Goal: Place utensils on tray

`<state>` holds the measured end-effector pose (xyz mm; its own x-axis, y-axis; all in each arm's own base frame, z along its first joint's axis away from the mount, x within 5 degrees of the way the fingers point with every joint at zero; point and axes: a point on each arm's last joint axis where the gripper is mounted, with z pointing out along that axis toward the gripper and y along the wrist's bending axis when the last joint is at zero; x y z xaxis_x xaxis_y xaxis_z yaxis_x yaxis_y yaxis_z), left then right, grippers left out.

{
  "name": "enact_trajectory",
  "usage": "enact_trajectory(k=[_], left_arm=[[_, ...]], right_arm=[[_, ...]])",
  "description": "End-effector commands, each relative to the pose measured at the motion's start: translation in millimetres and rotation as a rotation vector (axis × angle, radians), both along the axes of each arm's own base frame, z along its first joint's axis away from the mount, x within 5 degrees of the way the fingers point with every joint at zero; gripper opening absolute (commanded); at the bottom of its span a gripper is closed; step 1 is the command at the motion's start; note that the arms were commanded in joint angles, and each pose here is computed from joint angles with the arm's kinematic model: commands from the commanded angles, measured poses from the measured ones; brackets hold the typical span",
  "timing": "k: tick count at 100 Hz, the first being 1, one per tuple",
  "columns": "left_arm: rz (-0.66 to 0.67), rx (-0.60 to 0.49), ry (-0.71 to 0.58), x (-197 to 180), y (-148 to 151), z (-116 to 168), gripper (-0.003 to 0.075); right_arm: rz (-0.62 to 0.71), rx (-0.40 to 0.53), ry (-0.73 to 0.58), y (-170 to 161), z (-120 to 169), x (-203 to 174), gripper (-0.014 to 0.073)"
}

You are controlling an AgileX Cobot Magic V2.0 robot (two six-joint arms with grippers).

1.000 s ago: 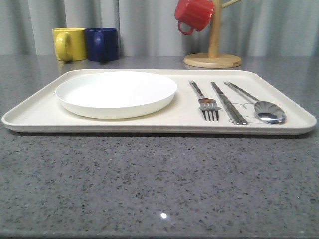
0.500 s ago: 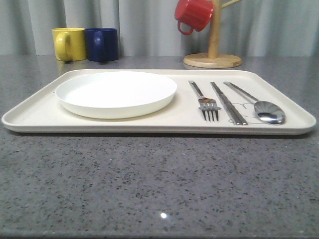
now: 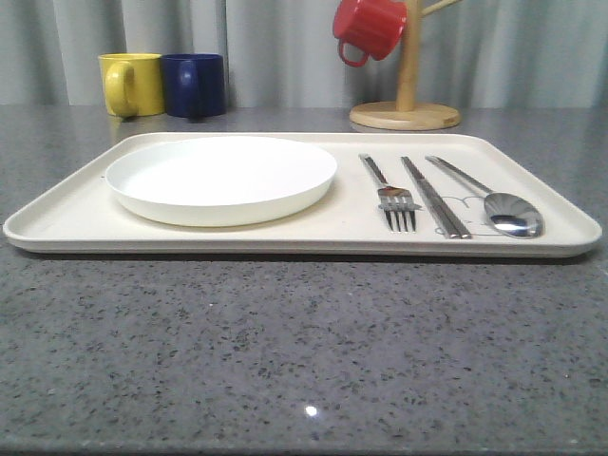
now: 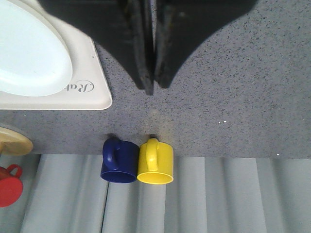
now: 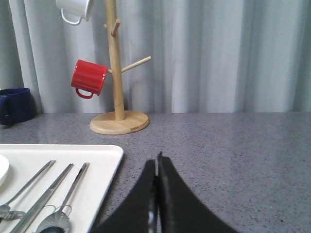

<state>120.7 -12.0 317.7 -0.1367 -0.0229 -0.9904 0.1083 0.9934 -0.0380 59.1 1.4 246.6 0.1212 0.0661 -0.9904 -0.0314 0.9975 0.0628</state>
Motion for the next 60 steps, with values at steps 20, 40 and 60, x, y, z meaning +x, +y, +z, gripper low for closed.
enact_trajectory(k=[20,40,60], left_arm=[[0.034,-0.027,-0.102,0,3,17,-0.0018],[0.034,-0.027,-0.102,0,3,17,-0.0018],[0.034,-0.027,-0.102,0,3,17,-0.0018]], right_arm=[[-0.019,-0.006,-0.145,-1,-12,-10,-0.0069],[-0.019,-0.005,-0.122,-1,-23,-7,-0.0069],[-0.019,-0.005,-0.125,-1,-23,-7,-0.0069]])
